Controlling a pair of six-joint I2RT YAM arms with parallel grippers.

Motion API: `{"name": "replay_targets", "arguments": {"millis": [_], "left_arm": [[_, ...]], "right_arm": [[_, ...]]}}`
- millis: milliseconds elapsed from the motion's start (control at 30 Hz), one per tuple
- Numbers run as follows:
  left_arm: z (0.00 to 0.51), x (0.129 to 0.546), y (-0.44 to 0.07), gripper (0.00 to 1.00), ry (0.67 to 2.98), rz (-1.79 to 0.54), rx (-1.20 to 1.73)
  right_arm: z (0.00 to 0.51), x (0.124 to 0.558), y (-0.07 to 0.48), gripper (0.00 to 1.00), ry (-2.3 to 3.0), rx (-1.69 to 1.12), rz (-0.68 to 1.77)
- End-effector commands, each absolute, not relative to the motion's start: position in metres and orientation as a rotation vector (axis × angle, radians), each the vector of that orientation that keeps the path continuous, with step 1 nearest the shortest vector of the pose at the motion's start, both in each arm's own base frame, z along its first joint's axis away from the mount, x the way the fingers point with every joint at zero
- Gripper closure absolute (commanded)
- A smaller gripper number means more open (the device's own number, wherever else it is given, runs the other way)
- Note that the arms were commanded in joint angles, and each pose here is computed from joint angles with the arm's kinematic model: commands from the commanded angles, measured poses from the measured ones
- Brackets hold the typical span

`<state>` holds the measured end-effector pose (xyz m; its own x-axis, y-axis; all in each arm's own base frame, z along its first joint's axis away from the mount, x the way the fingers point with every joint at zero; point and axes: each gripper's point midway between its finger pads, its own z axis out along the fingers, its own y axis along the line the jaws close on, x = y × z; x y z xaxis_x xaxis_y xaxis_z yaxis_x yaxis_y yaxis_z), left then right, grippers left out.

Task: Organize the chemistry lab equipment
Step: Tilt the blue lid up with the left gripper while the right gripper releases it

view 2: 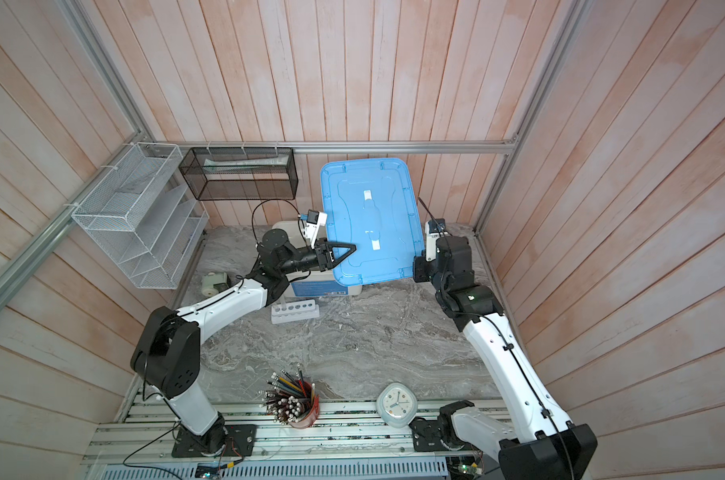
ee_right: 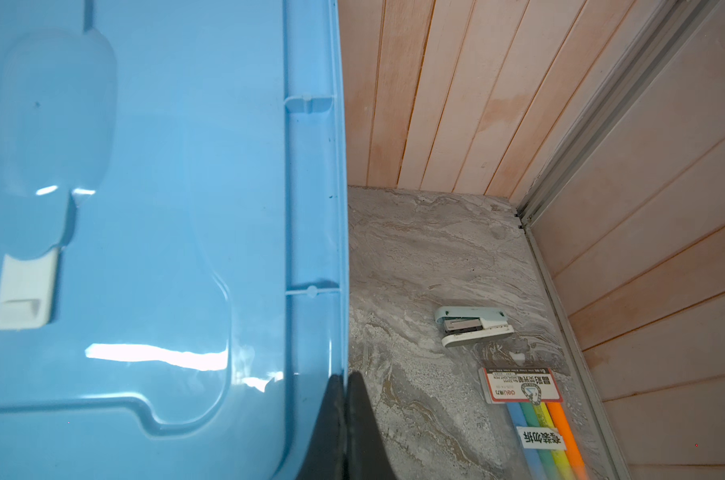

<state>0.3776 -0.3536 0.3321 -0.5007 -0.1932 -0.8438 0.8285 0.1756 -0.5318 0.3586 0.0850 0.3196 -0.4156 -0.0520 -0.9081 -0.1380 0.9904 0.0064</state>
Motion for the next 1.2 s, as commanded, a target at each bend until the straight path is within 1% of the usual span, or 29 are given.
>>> {"name": "replay_targets", "arguments": {"millis": [0, 233, 367, 500, 700, 833, 1000, 1100, 1167], "left_arm": [[0.358, 0.363, -0.349, 0.55, 1.482, -1.451, 0.674], [0.363, 0.360, -0.345, 0.65, 1.476, -1.429, 0.675], [0.364, 0.360, -0.343, 0.74, 1.478, -1.424, 0.675], [0.363, 0.360, -0.343, 0.80, 1.479, -1.423, 0.670], [0.367, 0.361, -0.339, 0.86, 1.473, -1.414, 0.663], [0.371, 0.361, -0.335, 0.91, 1.465, -1.402, 0.656], [0.376, 0.361, -0.329, 0.92, 1.460, -1.375, 0.647], [0.379, 0.365, -0.320, 0.92, 1.472, -1.289, 0.647], [0.382, 0.369, -0.312, 0.93, 1.488, -1.180, 0.652]], "right_arm": [[0.331, 0.360, 0.084, 1.00, 1.945, -0.121, 0.079], [0.328, 0.361, 0.080, 1.00, 1.941, -0.111, 0.055], [0.327, 0.362, 0.081, 1.00, 1.937, -0.110, 0.058], [0.327, 0.363, 0.083, 1.00, 1.932, -0.109, 0.061], [0.324, 0.366, 0.085, 0.91, 1.932, -0.107, 0.068], [0.323, 0.368, 0.086, 0.83, 1.934, -0.105, 0.067], [0.325, 0.368, 0.084, 0.76, 1.927, -0.094, 0.061], [0.331, 0.366, 0.079, 0.73, 1.915, -0.068, 0.043], [0.337, 0.364, 0.076, 0.72, 1.903, -0.063, 0.039]]}}
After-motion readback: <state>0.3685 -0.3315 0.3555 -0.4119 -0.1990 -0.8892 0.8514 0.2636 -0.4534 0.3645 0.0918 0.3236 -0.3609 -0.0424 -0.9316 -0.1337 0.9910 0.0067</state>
